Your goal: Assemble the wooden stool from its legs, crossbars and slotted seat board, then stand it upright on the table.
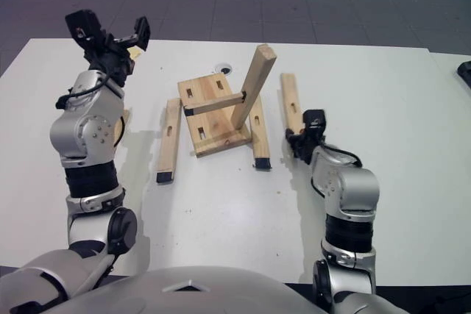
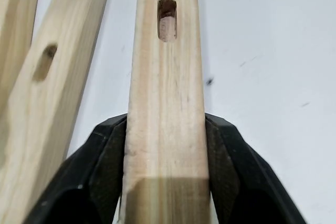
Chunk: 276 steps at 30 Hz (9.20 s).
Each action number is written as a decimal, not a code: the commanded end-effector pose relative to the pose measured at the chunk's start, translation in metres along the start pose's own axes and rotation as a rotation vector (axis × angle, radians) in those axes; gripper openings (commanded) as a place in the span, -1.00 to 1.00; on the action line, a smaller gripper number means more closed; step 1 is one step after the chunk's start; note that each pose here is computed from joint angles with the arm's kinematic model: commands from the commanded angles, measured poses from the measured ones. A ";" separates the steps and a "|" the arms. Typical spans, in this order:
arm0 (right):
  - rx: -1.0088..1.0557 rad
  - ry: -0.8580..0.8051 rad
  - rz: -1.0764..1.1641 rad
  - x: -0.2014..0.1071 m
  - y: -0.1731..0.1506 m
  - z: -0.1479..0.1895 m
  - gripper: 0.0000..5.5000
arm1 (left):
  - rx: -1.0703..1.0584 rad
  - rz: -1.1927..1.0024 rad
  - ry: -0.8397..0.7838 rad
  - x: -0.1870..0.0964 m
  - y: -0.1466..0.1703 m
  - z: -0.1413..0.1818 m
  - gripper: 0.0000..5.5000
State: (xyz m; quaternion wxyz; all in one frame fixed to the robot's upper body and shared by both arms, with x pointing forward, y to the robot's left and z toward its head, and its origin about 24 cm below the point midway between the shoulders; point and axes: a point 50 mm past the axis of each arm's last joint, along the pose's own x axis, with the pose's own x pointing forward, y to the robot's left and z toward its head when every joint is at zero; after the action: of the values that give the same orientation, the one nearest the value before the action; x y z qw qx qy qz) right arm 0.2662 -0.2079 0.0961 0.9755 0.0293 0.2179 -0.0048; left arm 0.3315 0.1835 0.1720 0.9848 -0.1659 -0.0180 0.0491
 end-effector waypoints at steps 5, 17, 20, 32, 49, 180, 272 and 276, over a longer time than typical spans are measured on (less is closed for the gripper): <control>-0.075 -0.884 0.268 -0.060 0.026 0.144 -0.25 | -0.426 -0.566 -0.277 -0.015 -0.018 0.096 0.96; -0.331 -1.080 0.693 -0.079 0.101 0.167 -0.25 | -0.584 -1.113 -0.075 -0.046 -0.117 0.123 0.96; -0.394 -1.052 0.717 -0.074 0.111 0.156 -0.25 | -0.598 -1.106 -0.069 -0.047 -0.123 0.124 0.96; -0.463 -0.968 0.676 -0.056 0.114 0.134 -0.25 | -0.614 -1.114 -0.078 -0.049 -0.119 0.129 0.96; -0.521 -0.931 0.676 -0.051 0.112 0.122 -0.25 | -0.627 -1.052 -0.061 -0.040 -0.107 0.121 0.31; -0.681 -0.018 0.435 0.032 0.073 -0.032 0.96 | -0.153 -0.093 -0.238 -0.077 -0.026 -0.038 -0.63; -0.484 -0.245 0.564 -0.012 0.197 0.062 -1.00 | 0.190 -0.151 -0.011 -0.088 -0.023 -0.101 -0.63; -0.475 -0.036 0.610 -0.008 0.197 0.036 -1.00 | 0.194 -0.158 -0.015 -0.088 -0.025 -0.100 -0.63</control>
State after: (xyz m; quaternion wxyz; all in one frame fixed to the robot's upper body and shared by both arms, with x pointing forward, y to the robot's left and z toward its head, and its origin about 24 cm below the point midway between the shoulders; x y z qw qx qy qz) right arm 0.2813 -0.0120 0.1580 0.9259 -0.1395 0.1215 0.3294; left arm 0.2548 0.1173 0.1226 0.9857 -0.0876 -0.1398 -0.0353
